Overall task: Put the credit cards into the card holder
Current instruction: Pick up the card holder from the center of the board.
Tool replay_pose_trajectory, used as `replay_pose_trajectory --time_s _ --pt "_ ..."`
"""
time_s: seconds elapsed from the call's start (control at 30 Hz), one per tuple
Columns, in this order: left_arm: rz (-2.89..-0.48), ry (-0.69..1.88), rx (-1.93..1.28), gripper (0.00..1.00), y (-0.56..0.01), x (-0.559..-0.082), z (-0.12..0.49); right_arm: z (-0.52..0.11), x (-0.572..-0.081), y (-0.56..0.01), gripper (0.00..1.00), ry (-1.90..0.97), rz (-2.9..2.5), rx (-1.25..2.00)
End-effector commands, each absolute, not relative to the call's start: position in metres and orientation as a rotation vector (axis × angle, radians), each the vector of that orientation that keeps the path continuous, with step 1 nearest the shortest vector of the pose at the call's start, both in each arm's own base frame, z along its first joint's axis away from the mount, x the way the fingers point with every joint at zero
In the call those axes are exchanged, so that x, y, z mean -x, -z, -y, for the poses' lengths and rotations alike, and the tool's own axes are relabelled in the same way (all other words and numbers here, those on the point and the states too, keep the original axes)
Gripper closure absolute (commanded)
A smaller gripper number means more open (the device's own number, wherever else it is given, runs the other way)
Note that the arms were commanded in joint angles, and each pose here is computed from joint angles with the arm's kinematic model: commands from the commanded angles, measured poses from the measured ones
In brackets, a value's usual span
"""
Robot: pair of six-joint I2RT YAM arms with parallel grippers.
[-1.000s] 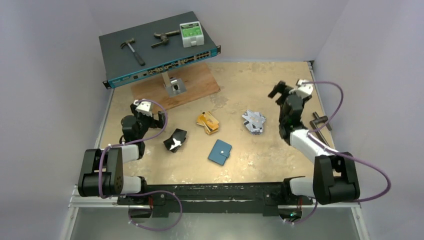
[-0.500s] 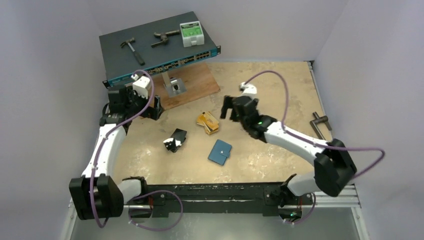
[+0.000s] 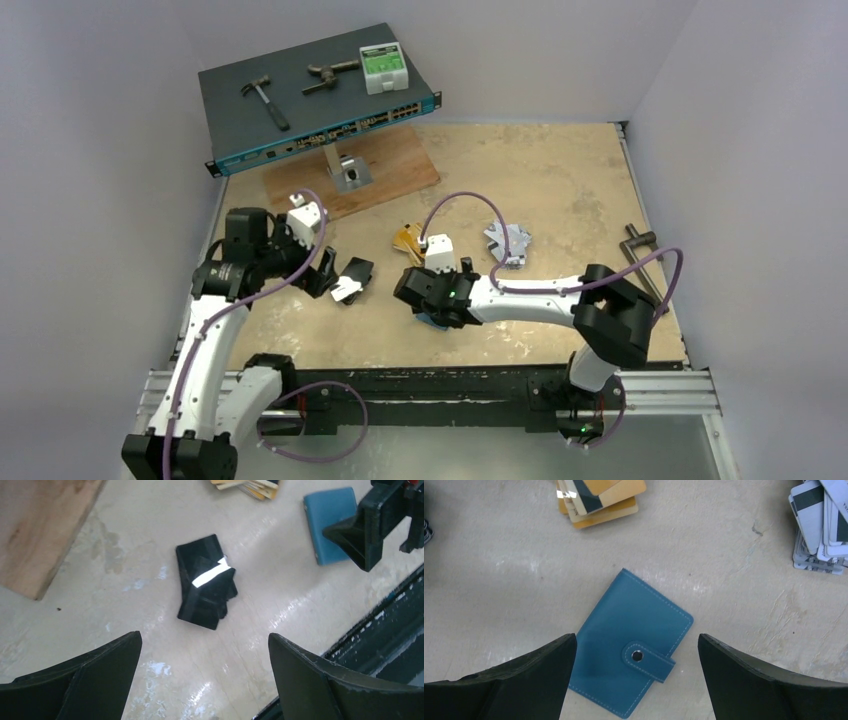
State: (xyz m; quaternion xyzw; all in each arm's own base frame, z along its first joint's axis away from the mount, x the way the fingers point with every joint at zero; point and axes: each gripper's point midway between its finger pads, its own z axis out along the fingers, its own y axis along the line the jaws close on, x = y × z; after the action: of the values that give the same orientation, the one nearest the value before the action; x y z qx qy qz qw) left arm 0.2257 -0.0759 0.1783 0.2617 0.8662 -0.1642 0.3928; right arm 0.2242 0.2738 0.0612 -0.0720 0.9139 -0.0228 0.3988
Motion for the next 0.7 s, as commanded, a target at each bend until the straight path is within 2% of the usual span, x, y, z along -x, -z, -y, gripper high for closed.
replay_pose_trajectory --time_s 0.0,0.2,0.4,0.67 --pt "-2.211 0.379 -0.826 0.01 -0.168 -0.198 0.082 -0.274 -0.215 -0.068 0.11 0.072 -2.279 0.115" --pt "-2.076 0.341 -0.976 0.03 -0.19 -0.186 0.084 -0.269 -0.206 -0.051 0.19 0.057 -2.314 0.116" --pt "-1.823 0.272 -1.151 0.04 -0.218 -0.179 0.095 -0.273 -0.204 -0.04 0.28 0.052 -2.335 0.115" --pt "-1.831 0.311 -1.353 0.04 -0.198 -0.179 0.118 -0.267 -0.198 -0.023 0.39 0.073 -2.365 0.138"
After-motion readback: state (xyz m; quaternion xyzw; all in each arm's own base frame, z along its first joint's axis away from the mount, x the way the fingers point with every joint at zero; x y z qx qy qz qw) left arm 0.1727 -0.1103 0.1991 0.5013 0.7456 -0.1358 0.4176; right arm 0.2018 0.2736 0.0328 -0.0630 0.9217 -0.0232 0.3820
